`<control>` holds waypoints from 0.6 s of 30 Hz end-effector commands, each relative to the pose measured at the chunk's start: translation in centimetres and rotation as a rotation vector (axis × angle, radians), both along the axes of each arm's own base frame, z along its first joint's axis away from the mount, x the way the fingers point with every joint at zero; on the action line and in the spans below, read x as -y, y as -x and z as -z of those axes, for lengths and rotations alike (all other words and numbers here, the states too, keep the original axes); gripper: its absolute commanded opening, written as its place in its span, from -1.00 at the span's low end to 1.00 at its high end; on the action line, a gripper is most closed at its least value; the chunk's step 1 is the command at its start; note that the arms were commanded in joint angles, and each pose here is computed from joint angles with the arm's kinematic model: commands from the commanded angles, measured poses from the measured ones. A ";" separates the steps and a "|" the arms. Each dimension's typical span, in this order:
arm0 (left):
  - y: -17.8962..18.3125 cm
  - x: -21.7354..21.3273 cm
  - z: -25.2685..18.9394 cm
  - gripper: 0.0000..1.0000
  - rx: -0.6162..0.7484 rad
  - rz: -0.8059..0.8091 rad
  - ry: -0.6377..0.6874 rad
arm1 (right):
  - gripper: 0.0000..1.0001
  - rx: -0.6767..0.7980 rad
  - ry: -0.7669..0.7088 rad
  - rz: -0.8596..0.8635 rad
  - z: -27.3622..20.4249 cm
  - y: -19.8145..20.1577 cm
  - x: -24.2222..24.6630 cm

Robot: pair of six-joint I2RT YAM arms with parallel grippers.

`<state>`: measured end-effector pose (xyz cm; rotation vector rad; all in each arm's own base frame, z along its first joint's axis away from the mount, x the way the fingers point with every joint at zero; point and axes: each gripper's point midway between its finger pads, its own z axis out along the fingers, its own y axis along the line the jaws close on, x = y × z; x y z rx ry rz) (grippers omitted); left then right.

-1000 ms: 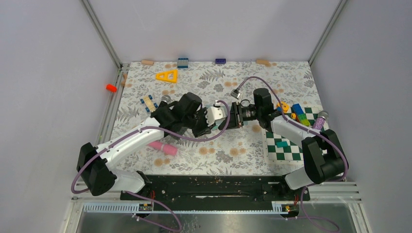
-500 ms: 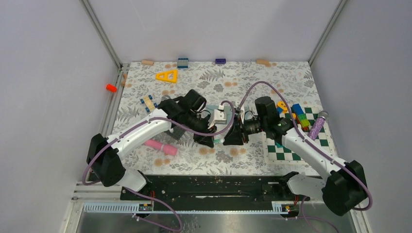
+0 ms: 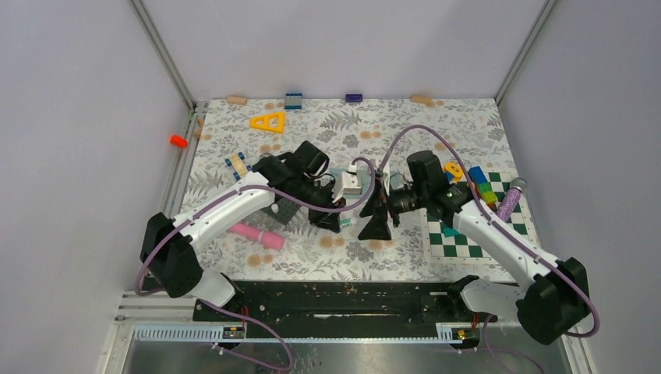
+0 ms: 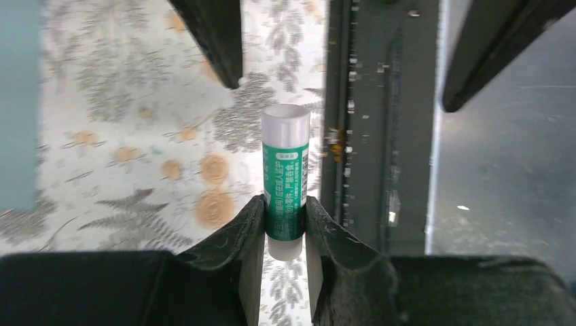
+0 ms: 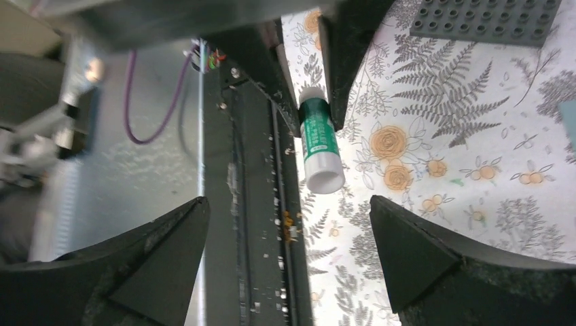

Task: Place the letter into the envelope and seal it
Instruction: Screw the solid glue.

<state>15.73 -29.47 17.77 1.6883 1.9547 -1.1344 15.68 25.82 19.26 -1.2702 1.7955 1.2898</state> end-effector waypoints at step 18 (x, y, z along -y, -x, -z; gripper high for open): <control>-7.4 -0.6 -1.0 -0.88 0.603 -0.296 -0.095 | 0.31 -0.766 -0.167 0.283 -1.5 -6.9 -2.3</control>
